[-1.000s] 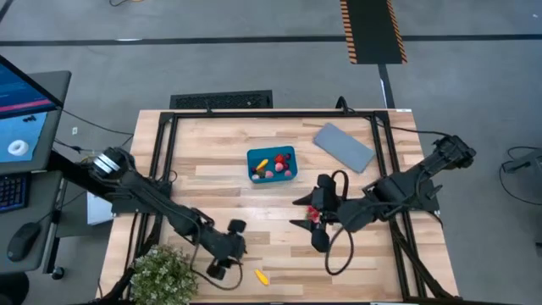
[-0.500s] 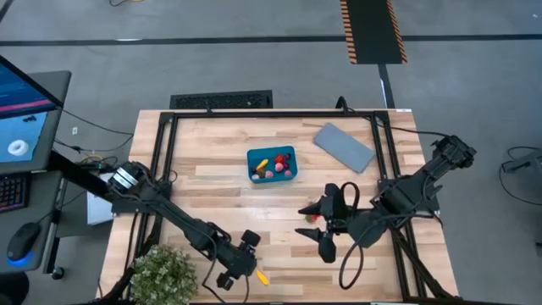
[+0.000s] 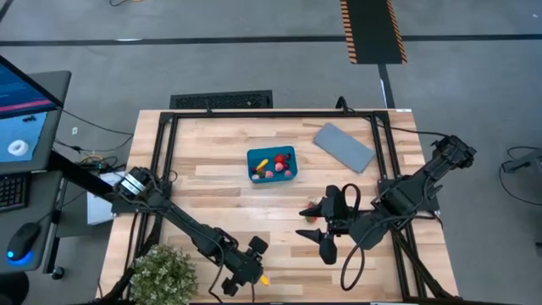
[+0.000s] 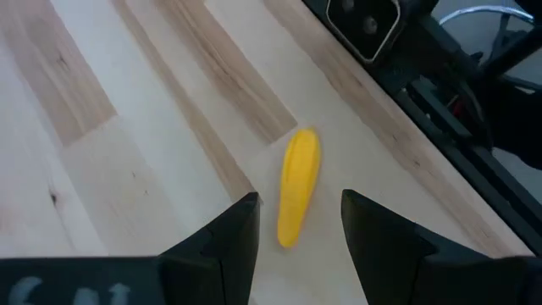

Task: Pick and placing Produce into tupperware
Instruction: Put the yellow corn into the blue bin

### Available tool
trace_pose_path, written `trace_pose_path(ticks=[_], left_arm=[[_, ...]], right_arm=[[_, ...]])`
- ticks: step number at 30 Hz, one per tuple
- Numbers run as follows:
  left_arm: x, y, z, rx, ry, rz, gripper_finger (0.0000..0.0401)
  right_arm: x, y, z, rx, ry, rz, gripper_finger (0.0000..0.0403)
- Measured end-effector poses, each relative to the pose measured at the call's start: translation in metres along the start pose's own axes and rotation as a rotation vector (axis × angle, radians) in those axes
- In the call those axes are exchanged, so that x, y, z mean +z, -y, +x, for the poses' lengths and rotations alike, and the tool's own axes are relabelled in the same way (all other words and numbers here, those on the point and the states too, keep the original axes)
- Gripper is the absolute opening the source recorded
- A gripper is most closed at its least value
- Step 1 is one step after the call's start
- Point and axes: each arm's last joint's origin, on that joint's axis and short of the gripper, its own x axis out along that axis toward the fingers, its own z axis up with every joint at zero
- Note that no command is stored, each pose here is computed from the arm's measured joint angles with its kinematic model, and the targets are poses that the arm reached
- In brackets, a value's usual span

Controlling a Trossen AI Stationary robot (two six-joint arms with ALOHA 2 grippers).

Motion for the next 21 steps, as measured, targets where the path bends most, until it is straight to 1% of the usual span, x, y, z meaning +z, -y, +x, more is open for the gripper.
trace_pose_path(ticks=[3,9,12,15,19,21], left_arm=[[0.001,0.0,0.002,-0.001,0.012,-0.004,0.016],[-0.005,0.002,0.026,-0.028,0.012,-0.027,0.016],[-0.012,0.003,0.037,-0.036,-0.056,-0.038,0.016],[-0.007,0.004,0.036,-0.022,-0.023,-0.035,0.016],[-0.007,0.002,0.036,-0.012,-0.014,-0.039,0.0159],[-0.007,0.0,0.036,-0.01,-0.014,-0.044,0.0153]], right_arm=[[0.0,0.0,0.0,0.0,-0.002,0.001,0.027],[0.0,-0.001,-0.001,0.006,-0.001,0.002,0.027],[-0.001,-0.001,-0.001,0.009,-0.002,0.005,0.027],[-0.001,-0.001,-0.001,0.008,-0.006,0.004,0.027],[-0.001,-0.001,-0.001,0.006,-0.007,0.002,0.027],[-0.002,-0.001,-0.001,0.005,-0.009,0.001,0.027]])
